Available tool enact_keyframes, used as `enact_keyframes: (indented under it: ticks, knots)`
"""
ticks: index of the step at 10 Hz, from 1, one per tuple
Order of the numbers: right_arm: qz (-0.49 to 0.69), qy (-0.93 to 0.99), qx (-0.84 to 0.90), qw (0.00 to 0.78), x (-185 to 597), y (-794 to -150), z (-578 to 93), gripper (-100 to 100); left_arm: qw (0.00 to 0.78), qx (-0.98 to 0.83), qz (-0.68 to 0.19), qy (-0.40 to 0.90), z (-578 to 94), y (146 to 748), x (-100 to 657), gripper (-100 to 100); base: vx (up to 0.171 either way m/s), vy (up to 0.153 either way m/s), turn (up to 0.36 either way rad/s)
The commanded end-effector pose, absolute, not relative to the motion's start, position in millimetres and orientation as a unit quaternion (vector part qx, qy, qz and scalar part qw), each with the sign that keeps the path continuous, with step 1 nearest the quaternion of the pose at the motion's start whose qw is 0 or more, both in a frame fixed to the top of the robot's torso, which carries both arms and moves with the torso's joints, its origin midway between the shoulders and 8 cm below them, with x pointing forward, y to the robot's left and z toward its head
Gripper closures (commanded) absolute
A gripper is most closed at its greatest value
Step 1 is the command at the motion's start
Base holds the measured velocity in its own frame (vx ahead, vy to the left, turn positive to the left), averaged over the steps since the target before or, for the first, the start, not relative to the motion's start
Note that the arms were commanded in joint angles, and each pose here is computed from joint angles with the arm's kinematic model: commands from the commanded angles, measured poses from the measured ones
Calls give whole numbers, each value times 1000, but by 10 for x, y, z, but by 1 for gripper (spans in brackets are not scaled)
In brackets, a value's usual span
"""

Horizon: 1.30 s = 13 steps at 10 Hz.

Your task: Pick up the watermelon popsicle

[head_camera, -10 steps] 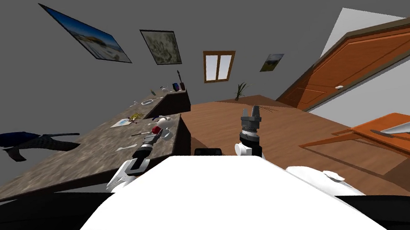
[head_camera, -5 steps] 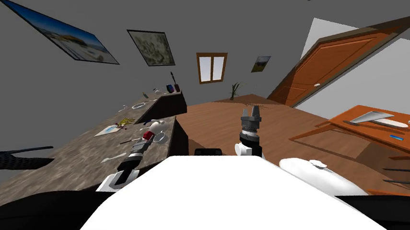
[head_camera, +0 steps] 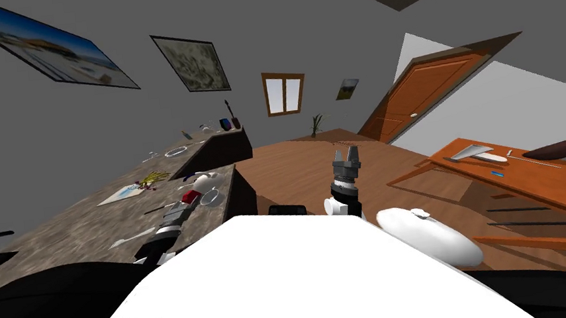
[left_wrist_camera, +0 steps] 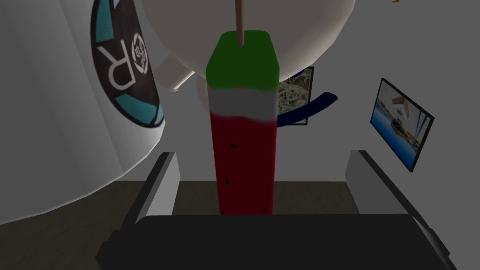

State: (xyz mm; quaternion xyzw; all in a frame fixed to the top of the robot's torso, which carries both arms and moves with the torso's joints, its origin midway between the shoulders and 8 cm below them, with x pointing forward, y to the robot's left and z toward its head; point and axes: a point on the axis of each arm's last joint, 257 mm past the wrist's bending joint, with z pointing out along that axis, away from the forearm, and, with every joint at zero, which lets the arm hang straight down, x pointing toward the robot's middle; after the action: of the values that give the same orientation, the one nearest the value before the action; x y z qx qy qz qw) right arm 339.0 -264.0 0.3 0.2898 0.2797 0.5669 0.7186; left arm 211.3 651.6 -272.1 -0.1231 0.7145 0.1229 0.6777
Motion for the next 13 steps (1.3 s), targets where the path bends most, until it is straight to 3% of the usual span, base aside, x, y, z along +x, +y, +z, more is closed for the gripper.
enact_keyframes:
  ticks: [1, 13]
  knots:
    - [567, 280, 290, 719, 3390, -2640, 3, 0, 674, -130, 124, 716, -2790, 6560, 2007, -100, 8, -5, 36]
    - [567, 280, 290, 719, 3391, -2639, 3, 0, 677, -195, 199, 682, -2432, 7170, 325, -100, 34, -32, -184]
